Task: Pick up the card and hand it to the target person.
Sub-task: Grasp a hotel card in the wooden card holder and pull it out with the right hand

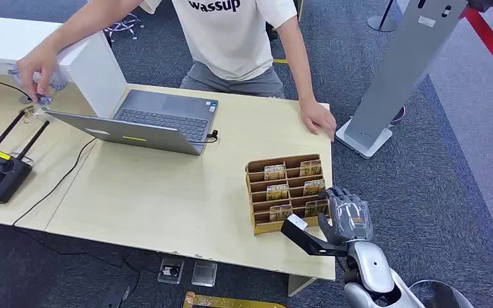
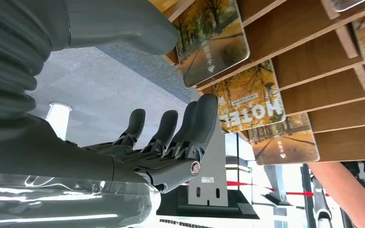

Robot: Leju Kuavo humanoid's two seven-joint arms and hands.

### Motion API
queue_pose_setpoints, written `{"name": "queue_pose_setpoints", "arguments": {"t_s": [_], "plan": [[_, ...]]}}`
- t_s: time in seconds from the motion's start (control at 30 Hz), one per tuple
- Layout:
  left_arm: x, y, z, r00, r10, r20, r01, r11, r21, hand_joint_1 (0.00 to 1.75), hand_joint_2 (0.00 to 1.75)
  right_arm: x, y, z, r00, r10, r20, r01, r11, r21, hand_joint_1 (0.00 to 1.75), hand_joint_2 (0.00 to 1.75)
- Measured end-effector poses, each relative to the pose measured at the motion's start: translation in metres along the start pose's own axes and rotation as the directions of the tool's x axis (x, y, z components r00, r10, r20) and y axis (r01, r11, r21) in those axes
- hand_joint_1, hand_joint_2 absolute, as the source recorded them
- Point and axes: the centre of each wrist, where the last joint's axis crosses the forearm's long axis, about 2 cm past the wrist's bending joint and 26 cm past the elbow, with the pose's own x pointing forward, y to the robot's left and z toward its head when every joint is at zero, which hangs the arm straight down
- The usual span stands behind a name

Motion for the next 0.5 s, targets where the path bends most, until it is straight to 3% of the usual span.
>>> {"name": "queue_pose_setpoints", "arguments": {"t_s": [0.5], "plan": [[0.0, 0.0011, -0.0001, 1.0, -0.009, 0.001, 0.009, 1.0, -0.002, 0.0, 1.75, -0.0047, 0.0054, 0.0011, 1.0, -0.001, -0.002, 0.001, 1.0, 0.019, 0.82, 1.75]]}}
